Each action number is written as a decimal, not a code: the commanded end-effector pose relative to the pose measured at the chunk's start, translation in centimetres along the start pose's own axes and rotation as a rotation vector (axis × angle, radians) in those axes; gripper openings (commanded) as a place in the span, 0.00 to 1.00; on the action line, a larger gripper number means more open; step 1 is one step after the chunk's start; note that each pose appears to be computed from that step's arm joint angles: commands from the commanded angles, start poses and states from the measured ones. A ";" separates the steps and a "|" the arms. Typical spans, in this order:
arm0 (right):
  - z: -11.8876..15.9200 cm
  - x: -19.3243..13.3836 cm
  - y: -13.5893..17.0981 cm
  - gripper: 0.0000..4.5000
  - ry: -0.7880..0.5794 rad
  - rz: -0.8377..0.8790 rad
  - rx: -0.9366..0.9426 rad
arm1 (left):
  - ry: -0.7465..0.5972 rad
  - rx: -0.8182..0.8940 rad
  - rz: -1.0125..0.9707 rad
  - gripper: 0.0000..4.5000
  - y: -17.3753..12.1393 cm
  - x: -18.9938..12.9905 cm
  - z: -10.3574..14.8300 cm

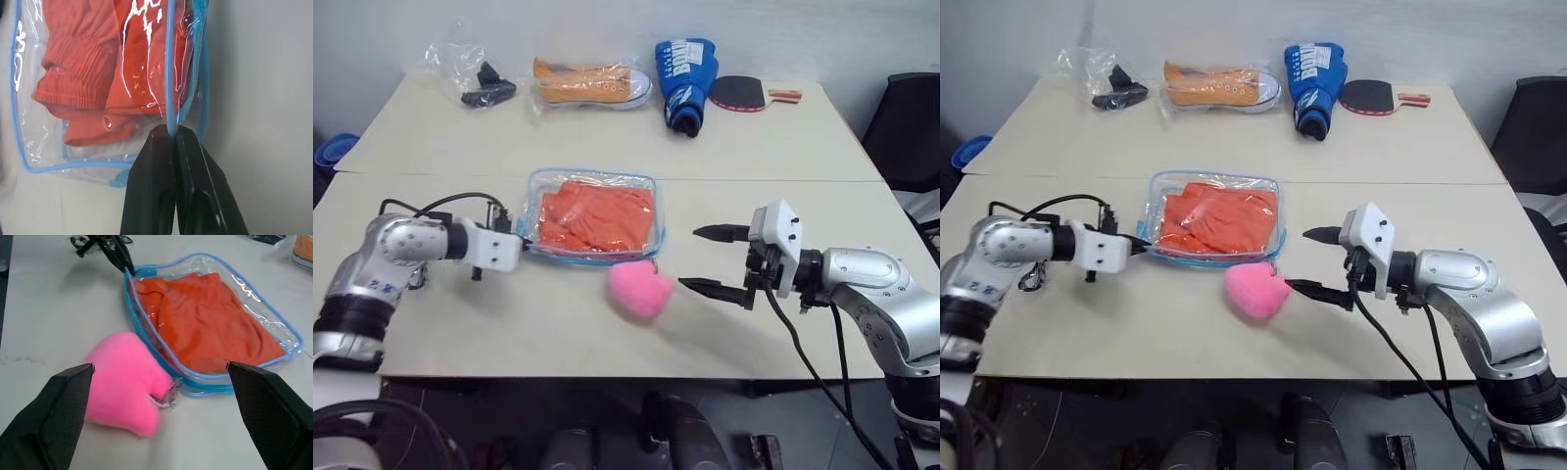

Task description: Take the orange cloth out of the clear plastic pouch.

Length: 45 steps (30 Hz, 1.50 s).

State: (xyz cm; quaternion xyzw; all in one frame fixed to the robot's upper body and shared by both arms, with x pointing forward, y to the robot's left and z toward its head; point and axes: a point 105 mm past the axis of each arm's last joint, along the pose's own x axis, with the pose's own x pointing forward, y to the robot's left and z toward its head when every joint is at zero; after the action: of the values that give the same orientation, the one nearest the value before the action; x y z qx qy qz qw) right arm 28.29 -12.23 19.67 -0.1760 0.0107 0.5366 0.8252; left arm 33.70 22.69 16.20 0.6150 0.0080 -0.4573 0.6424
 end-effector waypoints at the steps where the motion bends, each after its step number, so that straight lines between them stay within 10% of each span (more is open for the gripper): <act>1: 0.7 -0.4 0.1 1.00 -0.015 0.010 -0.043 | -0.046 0.040 0.068 0.00 1.0 -2.2 1.7; 11: 0.1 -1.4 0.6 1.00 0.028 0.050 -0.036 | -0.047 -0.055 0.027 0.00 -1.1 -2.5 2.2; 18: -0.2 -1.7 0.6 1.00 0.031 0.020 -0.023 | -0.022 -0.282 -0.009 0.41 -2.3 -4.2 1.9; 25: -0.7 -2.0 0.6 1.00 0.037 0.003 -0.007 | -0.235 -0.566 -0.049 0.41 0.8 -7.5 6.4; 34: -1.6 -2.3 -0.7 1.00 0.102 -0.013 -0.044 | -0.498 -0.116 -0.320 0.41 2.0 0.9 15.4; 45: -2.2 -2.2 -0.3 1.00 0.124 -0.018 -0.041 | -0.596 0.100 -0.600 0.41 -1.4 5.4 17.0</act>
State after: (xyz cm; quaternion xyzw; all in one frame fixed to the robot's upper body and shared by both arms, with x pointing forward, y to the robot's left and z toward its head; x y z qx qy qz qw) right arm 28.29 -15.20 17.47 -0.2140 0.0627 0.5161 0.8270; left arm 26.47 6.38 15.96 0.4398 -0.0143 -0.7820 0.4414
